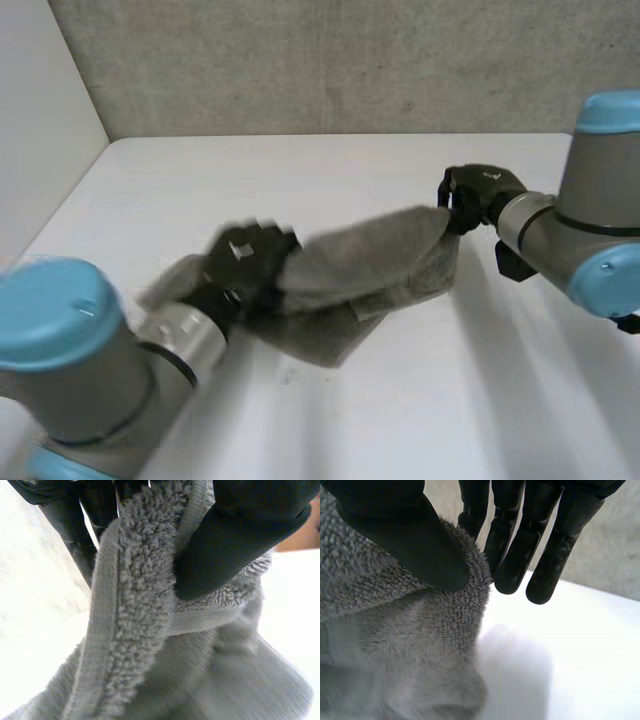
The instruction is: Fold the laundry
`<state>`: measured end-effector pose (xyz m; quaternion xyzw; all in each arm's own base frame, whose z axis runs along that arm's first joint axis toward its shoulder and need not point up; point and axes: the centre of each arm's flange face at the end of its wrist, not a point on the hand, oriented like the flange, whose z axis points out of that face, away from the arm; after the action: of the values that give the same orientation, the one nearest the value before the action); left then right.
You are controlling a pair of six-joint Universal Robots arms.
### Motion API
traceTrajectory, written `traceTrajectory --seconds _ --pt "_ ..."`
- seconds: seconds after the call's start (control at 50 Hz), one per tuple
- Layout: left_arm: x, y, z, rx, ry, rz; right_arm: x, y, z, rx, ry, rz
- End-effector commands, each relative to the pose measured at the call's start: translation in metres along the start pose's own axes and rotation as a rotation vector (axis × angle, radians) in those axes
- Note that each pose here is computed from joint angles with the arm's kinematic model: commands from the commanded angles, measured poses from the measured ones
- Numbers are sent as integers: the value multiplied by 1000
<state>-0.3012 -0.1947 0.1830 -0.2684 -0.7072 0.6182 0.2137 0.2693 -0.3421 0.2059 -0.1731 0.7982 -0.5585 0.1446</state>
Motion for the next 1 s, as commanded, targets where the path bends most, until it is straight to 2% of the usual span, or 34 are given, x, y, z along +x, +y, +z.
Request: traceTrajectory --seconds 0.02,0.14,0.28,0.42,0.56,0.72,1.0 --pt "18 41 2 -127 57 -11 -11 10 3 -24 54 -115" --pt "24 31 0 -100 69 -1 -14 -7 -21 16 71 -122" --pt "14 0 -12 -54 39 1 -20 -35 -76 100 73 -131" --pt "-1 -17 -31 -107 -4 -13 -40 -38 -122 136 16 -136" --pt "-24 -22 -44 -136 -82 -34 -84 -11 -153 110 -123 -132" --pt "-43 -12 -45 -173 -146 -59 -95 18 -152 2 -167 16" --pt "-74 -3 -40 -190 -246 -93 -125 59 -126 -121 -208 77"
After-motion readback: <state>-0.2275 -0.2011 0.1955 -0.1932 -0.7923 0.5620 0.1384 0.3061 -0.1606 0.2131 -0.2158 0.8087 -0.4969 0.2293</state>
